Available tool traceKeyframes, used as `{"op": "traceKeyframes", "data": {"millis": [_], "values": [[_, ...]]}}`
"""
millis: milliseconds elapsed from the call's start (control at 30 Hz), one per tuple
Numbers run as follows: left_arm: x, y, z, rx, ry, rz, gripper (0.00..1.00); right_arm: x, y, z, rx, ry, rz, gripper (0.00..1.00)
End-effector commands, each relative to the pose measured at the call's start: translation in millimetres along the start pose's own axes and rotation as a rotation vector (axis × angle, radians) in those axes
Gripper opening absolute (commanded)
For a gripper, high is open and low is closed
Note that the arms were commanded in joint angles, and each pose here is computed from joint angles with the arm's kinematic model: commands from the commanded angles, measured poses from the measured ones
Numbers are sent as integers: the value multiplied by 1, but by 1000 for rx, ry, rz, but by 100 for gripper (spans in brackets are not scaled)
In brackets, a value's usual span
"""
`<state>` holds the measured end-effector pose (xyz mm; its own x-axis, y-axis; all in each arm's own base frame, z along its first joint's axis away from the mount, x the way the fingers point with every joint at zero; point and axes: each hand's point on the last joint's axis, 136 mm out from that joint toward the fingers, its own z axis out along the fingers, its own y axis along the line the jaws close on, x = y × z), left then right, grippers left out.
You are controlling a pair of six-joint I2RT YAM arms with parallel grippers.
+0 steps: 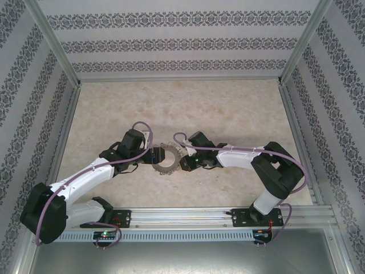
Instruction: Put the keys on the keyring
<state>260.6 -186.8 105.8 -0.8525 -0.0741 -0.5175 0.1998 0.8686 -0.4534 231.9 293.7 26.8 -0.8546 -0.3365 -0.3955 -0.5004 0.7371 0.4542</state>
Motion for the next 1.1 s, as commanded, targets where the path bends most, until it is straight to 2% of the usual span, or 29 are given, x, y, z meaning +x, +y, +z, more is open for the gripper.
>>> {"op": "traceKeyframes", "data": {"millis": [0,67,200,267,533,800,1067], "values": [[-5,-7,-3,8,1,37,76,-4,2,1,-28,-6,6,22],[-5,-8,-2,10,1,38,76,-4,4,3,-47,-5,20,23],[-6,-9,-2,19,-4,33,77,-6,8,4,-95,-15,63,36],[-6,-9,-2,20,-5,33,77,-9,8,5,-110,-24,85,38],[-5,-8,-5,18,-11,37,77,-6,0,12,-107,-4,147,36],[-3,-5,-7,9,-14,39,77,6,-8,3,-68,3,172,37],[-5,-8,-7,21,-20,47,77,4,-4,10,-105,1,207,33]]}}
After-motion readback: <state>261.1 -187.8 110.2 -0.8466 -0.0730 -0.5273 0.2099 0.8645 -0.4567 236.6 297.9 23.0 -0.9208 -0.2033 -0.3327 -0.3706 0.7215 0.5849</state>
